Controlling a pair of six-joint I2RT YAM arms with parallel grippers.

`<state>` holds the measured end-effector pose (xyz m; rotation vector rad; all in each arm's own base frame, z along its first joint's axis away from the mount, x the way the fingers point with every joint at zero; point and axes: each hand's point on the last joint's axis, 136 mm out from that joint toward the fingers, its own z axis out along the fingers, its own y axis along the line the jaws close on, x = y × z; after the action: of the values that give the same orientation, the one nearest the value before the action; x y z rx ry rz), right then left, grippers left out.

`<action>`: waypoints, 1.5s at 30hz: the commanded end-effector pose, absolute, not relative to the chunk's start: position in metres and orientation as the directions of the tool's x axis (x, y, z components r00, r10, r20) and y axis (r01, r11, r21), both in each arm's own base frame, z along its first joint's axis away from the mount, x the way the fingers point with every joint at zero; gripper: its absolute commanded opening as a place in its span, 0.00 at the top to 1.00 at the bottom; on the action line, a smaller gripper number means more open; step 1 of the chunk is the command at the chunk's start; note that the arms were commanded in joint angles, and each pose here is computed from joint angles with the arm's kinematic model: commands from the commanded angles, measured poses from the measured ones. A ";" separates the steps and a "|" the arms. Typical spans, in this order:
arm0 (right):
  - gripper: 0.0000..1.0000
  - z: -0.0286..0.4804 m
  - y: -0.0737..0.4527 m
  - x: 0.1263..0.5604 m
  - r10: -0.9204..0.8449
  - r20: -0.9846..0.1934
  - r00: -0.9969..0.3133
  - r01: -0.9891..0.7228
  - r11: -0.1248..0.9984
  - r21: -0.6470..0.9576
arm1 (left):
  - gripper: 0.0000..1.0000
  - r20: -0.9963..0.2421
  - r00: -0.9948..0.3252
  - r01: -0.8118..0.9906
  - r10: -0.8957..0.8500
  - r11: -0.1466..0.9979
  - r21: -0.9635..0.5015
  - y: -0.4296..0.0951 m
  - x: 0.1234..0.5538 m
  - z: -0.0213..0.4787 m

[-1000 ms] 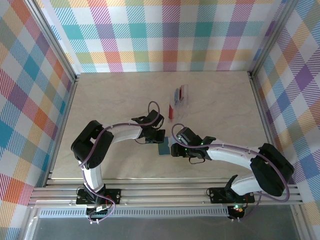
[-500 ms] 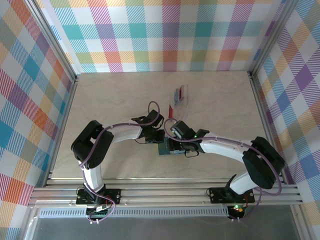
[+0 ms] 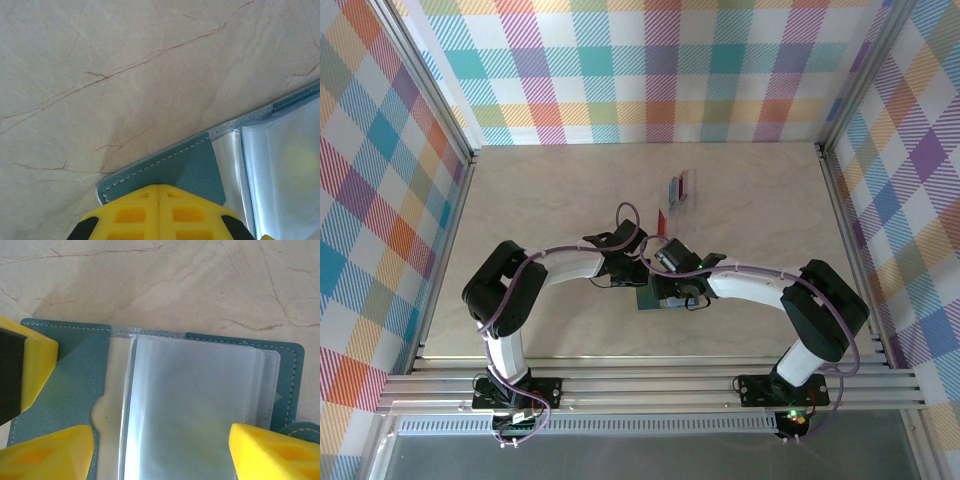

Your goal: Put the credit cards into the card holder

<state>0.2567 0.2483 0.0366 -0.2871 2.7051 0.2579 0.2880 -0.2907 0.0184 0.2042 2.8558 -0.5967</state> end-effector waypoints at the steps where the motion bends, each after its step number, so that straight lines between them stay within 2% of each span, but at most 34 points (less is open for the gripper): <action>1: 0.28 0.032 0.239 0.257 -0.180 -0.398 -0.899 -0.234 0.968 0.090 | 1.00 -0.063 -0.990 0.135 0.124 0.960 -0.244 -0.257 0.252 -0.042; 21: 0.27 0.018 0.239 0.253 -0.183 -0.366 -0.913 -0.228 0.970 0.085 | 1.00 -0.063 -0.990 0.136 0.124 0.960 -0.244 -0.257 0.252 -0.042; 35: 0.27 0.041 0.274 0.242 -0.146 -0.370 -0.918 -0.285 0.889 0.358 | 1.00 -0.056 -0.991 0.135 0.125 0.960 -0.244 -0.257 0.251 -0.044; 45: 0.27 0.040 0.277 0.218 -0.109 -0.305 -0.946 -0.250 0.843 0.476 | 1.00 -0.056 -0.991 0.132 0.122 0.960 -0.247 -0.258 0.252 -0.044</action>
<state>0.2300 0.2734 0.0384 -0.2957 2.7314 0.6636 0.2880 -0.2908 0.0179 0.2041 2.8585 -0.5953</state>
